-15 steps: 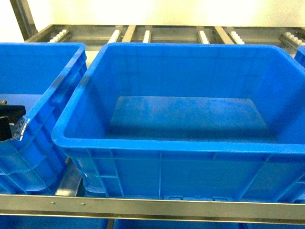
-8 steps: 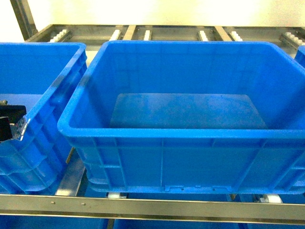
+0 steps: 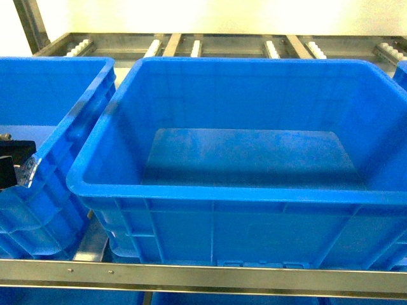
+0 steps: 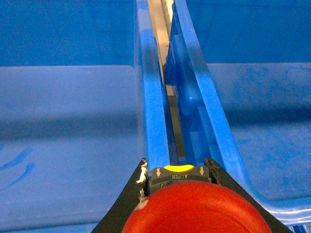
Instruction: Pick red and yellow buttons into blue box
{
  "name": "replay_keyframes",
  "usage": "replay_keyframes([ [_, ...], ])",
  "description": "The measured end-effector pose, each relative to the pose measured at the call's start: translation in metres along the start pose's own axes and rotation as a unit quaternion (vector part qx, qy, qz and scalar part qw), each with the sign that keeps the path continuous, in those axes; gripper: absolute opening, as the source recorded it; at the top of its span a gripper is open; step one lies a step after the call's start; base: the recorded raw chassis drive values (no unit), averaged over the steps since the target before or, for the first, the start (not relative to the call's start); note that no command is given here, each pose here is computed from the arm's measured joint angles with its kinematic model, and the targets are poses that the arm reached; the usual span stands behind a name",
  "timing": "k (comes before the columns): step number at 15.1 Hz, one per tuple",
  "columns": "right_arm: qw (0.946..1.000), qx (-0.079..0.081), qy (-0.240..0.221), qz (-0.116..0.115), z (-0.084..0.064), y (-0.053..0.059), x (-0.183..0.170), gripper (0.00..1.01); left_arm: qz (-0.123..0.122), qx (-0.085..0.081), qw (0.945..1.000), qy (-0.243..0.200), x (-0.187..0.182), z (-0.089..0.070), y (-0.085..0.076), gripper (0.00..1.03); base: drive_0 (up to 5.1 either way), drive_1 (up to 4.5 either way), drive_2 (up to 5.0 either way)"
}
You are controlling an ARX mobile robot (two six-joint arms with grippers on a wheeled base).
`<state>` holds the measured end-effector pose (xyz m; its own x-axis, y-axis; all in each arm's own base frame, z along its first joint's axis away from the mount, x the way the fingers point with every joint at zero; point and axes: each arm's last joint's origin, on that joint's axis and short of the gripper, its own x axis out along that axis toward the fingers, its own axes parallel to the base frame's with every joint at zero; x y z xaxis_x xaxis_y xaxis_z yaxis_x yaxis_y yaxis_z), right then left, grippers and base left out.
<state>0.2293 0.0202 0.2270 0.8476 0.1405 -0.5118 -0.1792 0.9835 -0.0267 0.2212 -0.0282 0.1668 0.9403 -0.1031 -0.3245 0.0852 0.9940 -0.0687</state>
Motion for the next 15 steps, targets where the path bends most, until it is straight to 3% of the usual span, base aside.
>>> replay_keyframes([
  [1, 0.9992, -0.003, -0.039, 0.004, 0.021, 0.002, 0.0, 0.31, 0.0, 0.0, 1.0, 0.0, 0.0, 0.0, 0.0, 0.27, 0.0, 0.0, 0.0],
  [3, 0.9971, -0.002, -0.075, 0.013, 0.042, 0.011, 0.012, 0.31, 0.001, 0.0, 1.0, 0.0, 0.0, 0.0, 0.0, 0.27, 0.0, 0.0, 0.0],
  [6, 0.998, 0.003, -0.05, 0.038, 0.035, 0.041, 0.058, 0.31, 0.0, 0.0, 1.0, -0.001, 0.0, 0.0, 0.0, 0.27, 0.0, 0.0, 0.0],
  [8, 0.9974, 0.002, -0.054, 0.047, 0.036, 0.054, 0.075, 0.31, 0.0, 0.0, 1.0, 0.0, 0.0, 0.0, 0.0, 0.27, 0.0, 0.0, 0.0],
  [11, 0.9979, 0.0, -0.034, 0.056, 0.029, 0.066, 0.109, 0.31, 0.0, 0.0, 1.0, 0.0, 0.0, 0.0, 0.0, 0.27, 0.0, 0.0, 0.0],
  [12, 0.9981, -0.003, -0.01, 0.061, 0.018, 0.069, 0.129, 0.31, 0.0, 0.0, 1.0, -0.001, 0.0, 0.0, 0.0, 0.27, 0.0, 0.0, 0.0],
  [14, 0.9975, -0.006, 0.032, 0.062, -0.005, 0.071, 0.149, 0.53, 0.0, 0.0, 1.0, -0.001, 0.0, 0.0, 0.0, 0.27, 0.0, 0.0, 0.0],
  [15, 0.9979, -0.005, 0.021, 0.062, -0.002, 0.071, 0.148, 0.66, 0.0, 0.0, 1.0, -0.001, 0.0, 0.0, 0.0, 0.27, 0.0, 0.0, 0.0],
])
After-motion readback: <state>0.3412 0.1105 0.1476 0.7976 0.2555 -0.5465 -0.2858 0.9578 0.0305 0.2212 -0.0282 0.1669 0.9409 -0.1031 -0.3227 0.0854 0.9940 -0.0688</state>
